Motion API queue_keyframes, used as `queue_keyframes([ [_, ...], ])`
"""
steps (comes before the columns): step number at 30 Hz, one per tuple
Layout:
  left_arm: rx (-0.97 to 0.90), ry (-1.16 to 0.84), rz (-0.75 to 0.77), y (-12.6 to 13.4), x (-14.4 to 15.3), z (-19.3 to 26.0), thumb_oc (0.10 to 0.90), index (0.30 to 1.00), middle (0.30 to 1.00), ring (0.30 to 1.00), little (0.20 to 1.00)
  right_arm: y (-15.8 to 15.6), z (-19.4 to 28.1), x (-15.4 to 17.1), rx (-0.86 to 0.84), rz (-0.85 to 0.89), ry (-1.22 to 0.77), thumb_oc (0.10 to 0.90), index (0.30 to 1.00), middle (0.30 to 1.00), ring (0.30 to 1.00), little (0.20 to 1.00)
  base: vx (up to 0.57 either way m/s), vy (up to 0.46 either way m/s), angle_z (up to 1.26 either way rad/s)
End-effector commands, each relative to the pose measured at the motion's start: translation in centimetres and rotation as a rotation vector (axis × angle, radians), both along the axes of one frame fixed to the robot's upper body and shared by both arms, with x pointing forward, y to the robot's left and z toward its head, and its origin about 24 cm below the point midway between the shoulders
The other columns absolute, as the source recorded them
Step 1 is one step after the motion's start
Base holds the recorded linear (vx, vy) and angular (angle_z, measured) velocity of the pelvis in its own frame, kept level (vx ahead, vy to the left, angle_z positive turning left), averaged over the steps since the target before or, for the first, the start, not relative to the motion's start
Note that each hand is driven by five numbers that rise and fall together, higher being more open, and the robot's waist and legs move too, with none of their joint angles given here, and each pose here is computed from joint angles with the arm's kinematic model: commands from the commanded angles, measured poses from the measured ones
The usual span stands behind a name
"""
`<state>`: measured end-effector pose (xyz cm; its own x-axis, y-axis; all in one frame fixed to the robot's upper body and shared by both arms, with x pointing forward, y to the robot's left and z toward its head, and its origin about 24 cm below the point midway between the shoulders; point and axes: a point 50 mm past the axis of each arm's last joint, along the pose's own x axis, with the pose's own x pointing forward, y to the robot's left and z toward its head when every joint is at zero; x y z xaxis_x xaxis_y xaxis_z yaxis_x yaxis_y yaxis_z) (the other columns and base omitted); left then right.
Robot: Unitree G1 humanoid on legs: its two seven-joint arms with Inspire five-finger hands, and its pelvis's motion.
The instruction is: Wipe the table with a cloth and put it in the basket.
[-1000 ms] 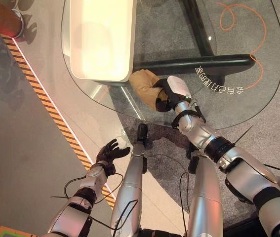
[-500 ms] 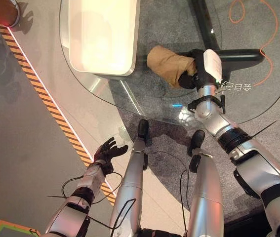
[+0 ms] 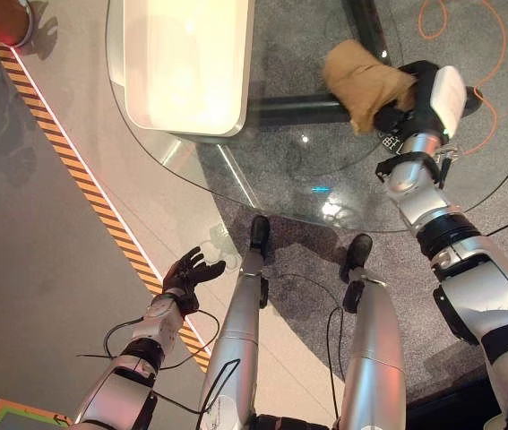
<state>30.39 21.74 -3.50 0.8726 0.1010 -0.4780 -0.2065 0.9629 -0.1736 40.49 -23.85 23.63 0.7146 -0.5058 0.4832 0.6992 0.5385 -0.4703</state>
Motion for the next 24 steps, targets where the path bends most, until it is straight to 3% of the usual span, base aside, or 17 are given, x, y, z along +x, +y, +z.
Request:
queue_keyframes([
  [1,0.019,0.040,0.091,3.4,-1.7,-0.7,0.800,0.900,0.900,0.900,0.900,-9.6,3.1,-4.0,0.076,-0.404,-0.138,0.100,0.300,0.300,0.300,0.200,0.00,0.000,0.00],
  [13,0.034,0.032,0.123,5.2,-1.5,0.1,0.800,0.900,0.900,0.900,0.900,-13.3,0.7,-6.1,0.215,-0.520,-0.134,0.100,0.300,0.300,0.300,0.200,0.00,0.000,0.00],
  [24,0.046,0.032,0.135,6.4,-1.1,0.8,0.800,0.900,0.900,0.900,0.900,-13.2,0.3,-6.0,0.224,-0.491,-0.122,0.100,0.300,0.300,0.300,0.200,0.00,-0.010,0.00],
])
